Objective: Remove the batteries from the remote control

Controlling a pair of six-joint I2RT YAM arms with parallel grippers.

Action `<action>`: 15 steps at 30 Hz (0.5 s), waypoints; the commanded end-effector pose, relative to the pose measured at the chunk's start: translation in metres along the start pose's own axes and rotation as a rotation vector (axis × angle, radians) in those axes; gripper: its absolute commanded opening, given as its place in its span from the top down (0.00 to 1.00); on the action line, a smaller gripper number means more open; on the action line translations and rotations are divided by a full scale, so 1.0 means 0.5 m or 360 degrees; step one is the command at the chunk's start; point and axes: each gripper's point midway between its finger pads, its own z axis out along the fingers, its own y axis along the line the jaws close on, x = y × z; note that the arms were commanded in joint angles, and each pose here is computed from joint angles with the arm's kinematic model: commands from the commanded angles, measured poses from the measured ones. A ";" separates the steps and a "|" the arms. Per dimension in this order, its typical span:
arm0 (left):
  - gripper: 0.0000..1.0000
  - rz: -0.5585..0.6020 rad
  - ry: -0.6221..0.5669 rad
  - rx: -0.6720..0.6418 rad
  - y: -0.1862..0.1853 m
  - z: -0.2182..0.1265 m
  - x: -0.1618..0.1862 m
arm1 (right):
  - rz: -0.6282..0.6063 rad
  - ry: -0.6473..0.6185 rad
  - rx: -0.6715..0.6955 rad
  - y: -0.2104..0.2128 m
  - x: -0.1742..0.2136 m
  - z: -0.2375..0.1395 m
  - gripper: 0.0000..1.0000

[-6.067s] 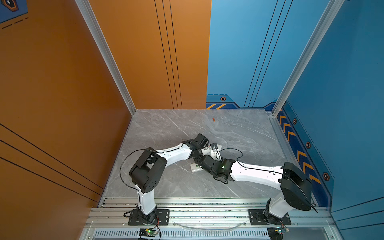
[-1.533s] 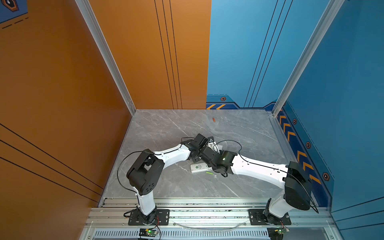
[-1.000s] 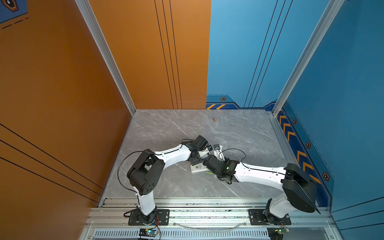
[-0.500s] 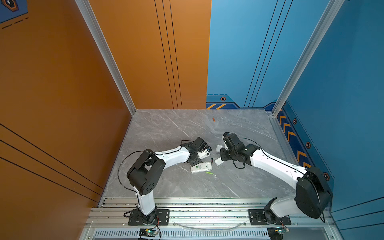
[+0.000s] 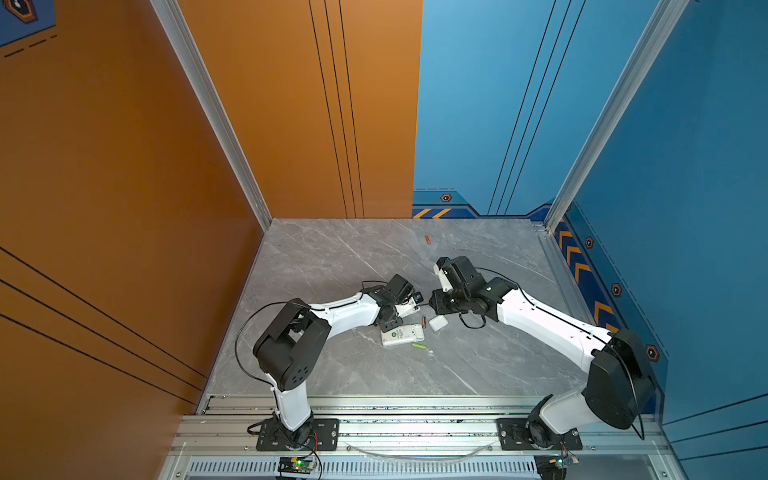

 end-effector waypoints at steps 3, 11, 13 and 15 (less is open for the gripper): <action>0.87 0.0016 -0.0010 -0.0034 0.006 -0.016 0.002 | -0.0034 0.0064 0.0011 0.003 0.012 0.008 1.00; 0.87 0.0019 -0.0015 -0.0026 0.004 -0.017 0.001 | -0.0037 0.0035 0.0048 -0.004 0.003 0.013 1.00; 0.87 0.0018 -0.0012 -0.0030 0.004 -0.017 0.001 | -0.0030 0.0016 0.0042 -0.004 -0.003 0.012 1.00; 0.87 0.0018 -0.0015 -0.0030 0.004 -0.018 0.000 | -0.0036 0.0013 0.0051 -0.004 -0.006 0.013 1.00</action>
